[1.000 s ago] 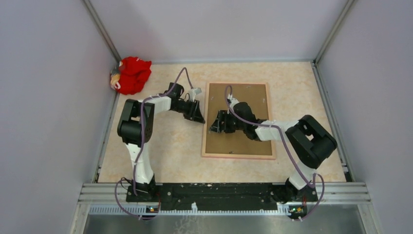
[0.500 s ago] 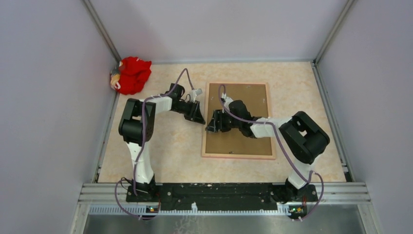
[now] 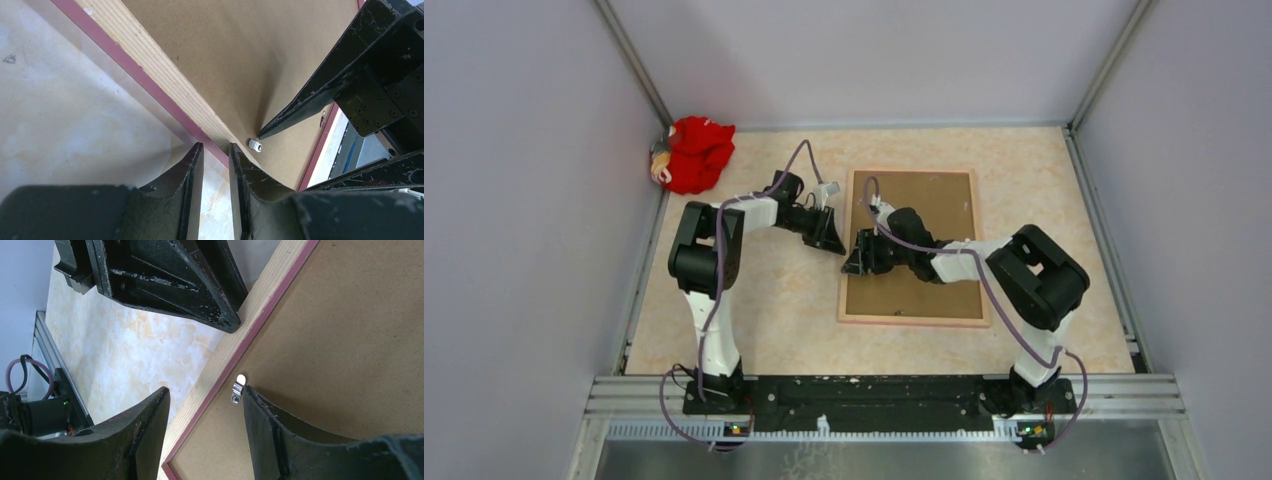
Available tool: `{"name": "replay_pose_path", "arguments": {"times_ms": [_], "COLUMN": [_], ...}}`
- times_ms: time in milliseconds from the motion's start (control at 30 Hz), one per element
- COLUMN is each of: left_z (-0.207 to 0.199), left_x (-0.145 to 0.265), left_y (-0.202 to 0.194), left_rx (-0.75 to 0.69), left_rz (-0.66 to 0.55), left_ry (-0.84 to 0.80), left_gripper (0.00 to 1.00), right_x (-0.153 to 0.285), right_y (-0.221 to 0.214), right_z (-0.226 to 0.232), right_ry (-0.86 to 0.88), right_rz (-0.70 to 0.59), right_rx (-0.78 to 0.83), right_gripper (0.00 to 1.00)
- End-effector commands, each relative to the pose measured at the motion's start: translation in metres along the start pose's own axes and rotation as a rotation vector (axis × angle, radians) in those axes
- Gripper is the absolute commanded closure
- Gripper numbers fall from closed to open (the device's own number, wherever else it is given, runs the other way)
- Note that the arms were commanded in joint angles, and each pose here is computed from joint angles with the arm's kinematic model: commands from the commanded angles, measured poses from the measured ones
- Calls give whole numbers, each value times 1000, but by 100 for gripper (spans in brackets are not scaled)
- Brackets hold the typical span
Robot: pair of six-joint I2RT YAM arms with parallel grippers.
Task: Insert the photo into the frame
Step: Install the photo frame at the center of the board.
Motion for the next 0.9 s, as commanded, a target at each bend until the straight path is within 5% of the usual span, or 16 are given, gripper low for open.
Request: {"name": "replay_pose_path", "arguments": {"times_ms": [0, 867], "left_z": [5, 5], "left_x": [-3, -1], "left_y": [2, 3], "left_rx": [-18, -28], "left_rz": [9, 20], "left_ry": [20, 27], "left_gripper": [69, 70], "right_x": [-8, -19], "right_y": [6, -1], "right_z": [14, 21], "right_ry": [56, 136], "right_rz": [-5, 50], "right_rx": [40, 47], "right_gripper": [45, 50]}}
Point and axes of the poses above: each gripper's point midway between its finger pads, its own x axis back along the fingers, its own z axis along the line the jaws close on, y = z × x, the point moved 3 cm from there along x, back along the fingers, and after that the axes turned 6 degrees about x, right-handed, at the moved point
